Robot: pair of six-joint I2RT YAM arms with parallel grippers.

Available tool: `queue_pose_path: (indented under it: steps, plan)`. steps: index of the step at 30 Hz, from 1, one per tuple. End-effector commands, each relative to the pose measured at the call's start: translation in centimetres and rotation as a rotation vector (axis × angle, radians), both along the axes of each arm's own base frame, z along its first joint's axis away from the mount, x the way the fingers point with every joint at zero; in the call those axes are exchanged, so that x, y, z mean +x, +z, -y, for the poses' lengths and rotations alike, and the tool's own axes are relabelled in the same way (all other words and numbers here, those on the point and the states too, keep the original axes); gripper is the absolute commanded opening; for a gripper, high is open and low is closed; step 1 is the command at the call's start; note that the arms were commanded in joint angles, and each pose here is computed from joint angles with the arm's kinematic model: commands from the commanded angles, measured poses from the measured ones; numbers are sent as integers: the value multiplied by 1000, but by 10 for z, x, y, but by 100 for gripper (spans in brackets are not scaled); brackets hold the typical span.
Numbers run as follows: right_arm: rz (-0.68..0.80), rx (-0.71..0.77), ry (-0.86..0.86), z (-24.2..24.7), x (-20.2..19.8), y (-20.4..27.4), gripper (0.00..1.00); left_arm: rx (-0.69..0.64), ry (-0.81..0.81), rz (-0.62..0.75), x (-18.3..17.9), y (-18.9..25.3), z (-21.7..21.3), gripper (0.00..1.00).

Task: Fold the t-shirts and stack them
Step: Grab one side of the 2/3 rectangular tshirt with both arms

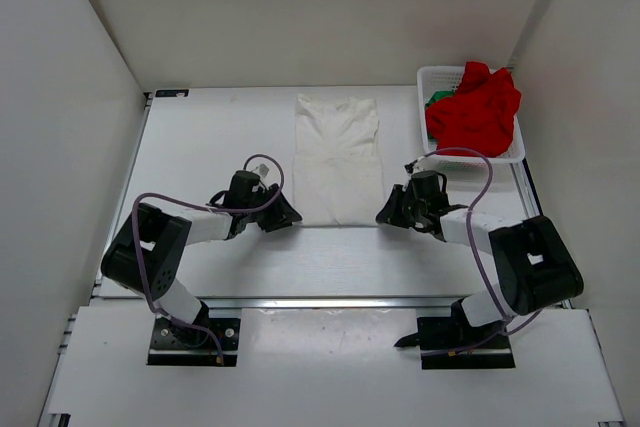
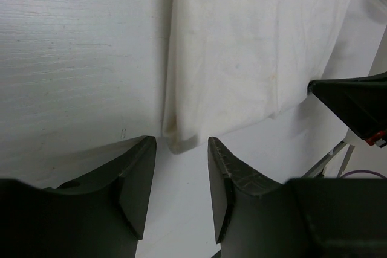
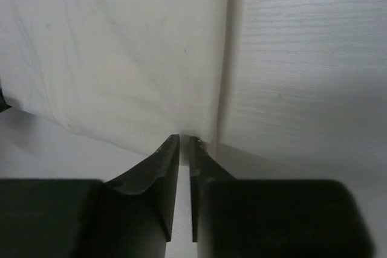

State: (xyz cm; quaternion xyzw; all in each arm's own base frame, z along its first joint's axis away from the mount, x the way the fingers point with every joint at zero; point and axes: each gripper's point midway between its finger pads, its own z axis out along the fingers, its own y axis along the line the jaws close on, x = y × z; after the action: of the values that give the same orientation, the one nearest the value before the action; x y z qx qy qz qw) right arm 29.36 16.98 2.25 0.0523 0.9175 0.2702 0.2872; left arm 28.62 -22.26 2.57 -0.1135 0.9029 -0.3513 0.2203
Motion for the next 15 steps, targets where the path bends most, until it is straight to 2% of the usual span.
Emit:
queue_pose_path:
  steps: [1,3,6,13,15]
  plan:
    - [85,13,5,3,1,19,14,45,13,-43,-11,-17,-8,50]
    - [96,21,-11,8,-5,21,31,58,12,-52,-14,-20,-11,50]
    - [99,25,-42,17,-11,21,40,61,20,-52,-12,-20,-12,48]
    - [38,21,-49,22,-20,-1,43,56,-4,-66,-17,-27,-1,45]
    - [19,29,-29,18,-17,-4,42,43,-8,-79,-20,-30,0,41]
